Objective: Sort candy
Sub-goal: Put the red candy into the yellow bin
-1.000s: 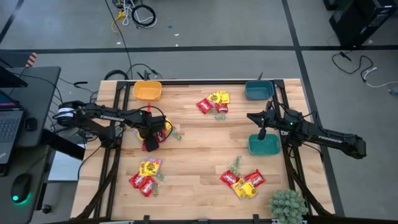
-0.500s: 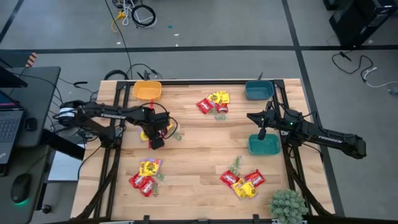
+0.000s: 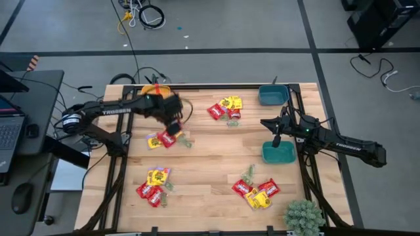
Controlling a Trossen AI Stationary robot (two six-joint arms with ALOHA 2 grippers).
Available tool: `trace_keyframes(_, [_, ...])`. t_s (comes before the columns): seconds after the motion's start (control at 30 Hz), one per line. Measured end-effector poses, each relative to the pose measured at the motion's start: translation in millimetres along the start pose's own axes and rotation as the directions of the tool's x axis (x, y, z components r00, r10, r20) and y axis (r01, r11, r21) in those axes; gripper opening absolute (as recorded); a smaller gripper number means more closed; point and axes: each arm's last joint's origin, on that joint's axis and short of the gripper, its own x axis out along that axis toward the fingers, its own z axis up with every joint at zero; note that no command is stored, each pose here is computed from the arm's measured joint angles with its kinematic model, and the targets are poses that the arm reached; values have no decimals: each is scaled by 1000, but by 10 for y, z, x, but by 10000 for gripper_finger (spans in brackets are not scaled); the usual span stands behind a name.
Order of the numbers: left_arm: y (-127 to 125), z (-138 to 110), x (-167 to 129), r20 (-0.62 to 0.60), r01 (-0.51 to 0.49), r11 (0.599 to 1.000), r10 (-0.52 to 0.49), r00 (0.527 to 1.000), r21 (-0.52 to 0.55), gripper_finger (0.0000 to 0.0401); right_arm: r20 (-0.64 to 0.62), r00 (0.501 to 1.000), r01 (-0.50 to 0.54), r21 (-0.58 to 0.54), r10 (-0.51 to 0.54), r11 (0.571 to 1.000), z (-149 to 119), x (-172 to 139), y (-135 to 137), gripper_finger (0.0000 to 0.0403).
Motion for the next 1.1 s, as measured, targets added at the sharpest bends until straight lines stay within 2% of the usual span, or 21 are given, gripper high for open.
trace_keyframes(0.27, [761,183,-44,97,-98,978,117,988,-181,0,0,1000,0,0,0,1000,1,0,0,23])
trace_keyframes(0.43, [1184,172,-50,145,-119,938,174,974,-326,0,0,1000,0,0,0,1000,0,0,0,23])
trace_keyframes(0.57, [1455,142,-43,176,-109,884,210,962,-455,0,0,1000,0,0,0,1000,1,0,0,23])
trace_keyframes(0.73, [1658,154,-1,211,-110,837,259,942,-536,0,0,1000,0,0,0,1000,0,0,0,23])
trace_keyframes(0.87, [1747,118,148,148,-120,809,248,957,-576,0,0,1000,0,0,0,1000,0,0,0,23])
trace_keyframes(0.97, [1729,69,284,56,-136,812,203,978,-567,0,0,1000,0,0,0,1000,0,0,0,23])
trace_keyframes(1.1, [1699,49,372,2,-142,821,172,985,-553,0,0,1000,0,0,0,1000,0,0,0,23])
